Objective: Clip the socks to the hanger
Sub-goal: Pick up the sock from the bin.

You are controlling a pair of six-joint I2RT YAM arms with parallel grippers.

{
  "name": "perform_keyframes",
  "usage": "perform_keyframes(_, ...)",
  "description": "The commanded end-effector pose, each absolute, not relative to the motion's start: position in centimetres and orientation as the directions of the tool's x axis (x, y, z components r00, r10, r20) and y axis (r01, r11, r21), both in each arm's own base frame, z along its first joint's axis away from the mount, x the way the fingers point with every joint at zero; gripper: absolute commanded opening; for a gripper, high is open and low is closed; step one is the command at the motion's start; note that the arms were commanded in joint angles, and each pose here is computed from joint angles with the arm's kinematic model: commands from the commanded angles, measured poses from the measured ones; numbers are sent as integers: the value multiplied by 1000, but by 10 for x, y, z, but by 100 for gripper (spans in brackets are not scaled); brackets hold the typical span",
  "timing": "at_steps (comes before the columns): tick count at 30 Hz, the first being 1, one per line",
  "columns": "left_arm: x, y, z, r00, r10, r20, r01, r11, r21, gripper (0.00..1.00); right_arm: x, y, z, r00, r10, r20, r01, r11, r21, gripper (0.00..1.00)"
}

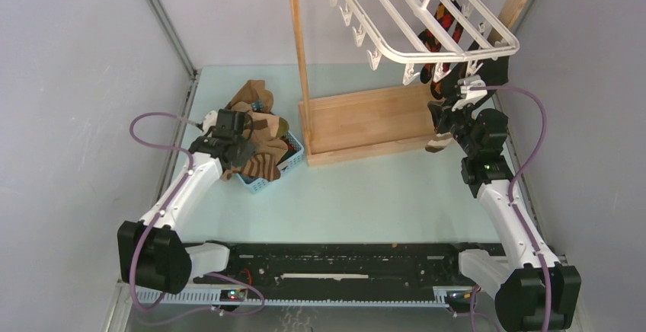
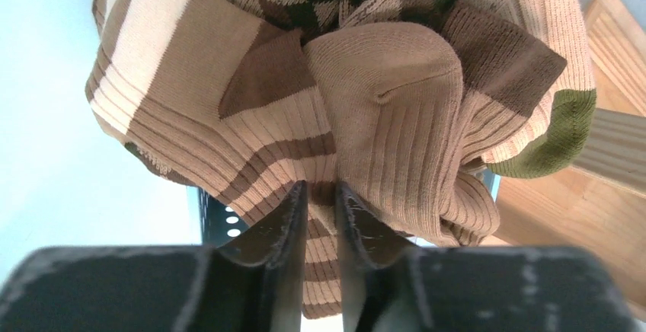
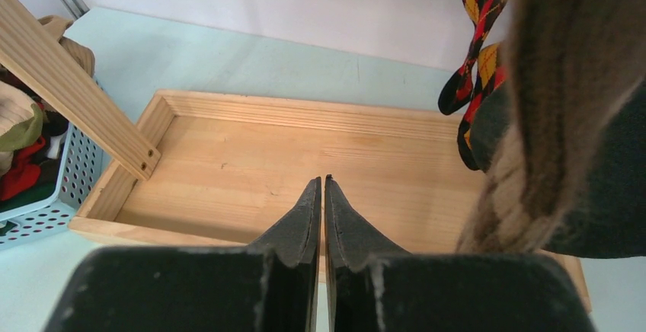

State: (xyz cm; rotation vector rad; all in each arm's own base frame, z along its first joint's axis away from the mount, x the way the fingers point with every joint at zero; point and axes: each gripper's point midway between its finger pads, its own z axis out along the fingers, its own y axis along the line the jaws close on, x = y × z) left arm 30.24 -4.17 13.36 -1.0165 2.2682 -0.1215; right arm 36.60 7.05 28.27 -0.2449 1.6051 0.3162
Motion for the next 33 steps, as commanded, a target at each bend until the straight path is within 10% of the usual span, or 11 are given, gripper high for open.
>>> perform_keyframes(1, 311, -39, 149, -462, -697, -548, -616, 697, -367, 17, 364, 69, 292, -34, 50, -998, -344, 937, 58, 10)
perform_keyframes(8, 305, -34, 168, -428, -690, -583, -592, 702, -397, 10, 361, 68, 293, -40, 62, -997, -342, 937, 72, 10)
perform_keyframes(12, 305, -40, 158, -455, -699, -552, -593, 700, -397, 36, 360, 68, 293, -40, 68, -997, -341, 937, 77, 10)
perform_keyframes(20, 315, -57, 136, -510, -714, -480, -584, 697, -416, 44, 359, 67, 294, -40, 68, -997, -339, 938, 77, 10)
perform_keyframes(26, 312, -63, 140, -526, -712, -466, -559, 702, -442, 13, 357, 67, 295, -40, 70, -997, -339, 938, 80, 9)
perform_keyframes(33, 305, -60, 201, -480, -666, -570, -437, 745, -504, 1, 345, 69, 302, -28, 55, -998, -360, 931, 62, 10)
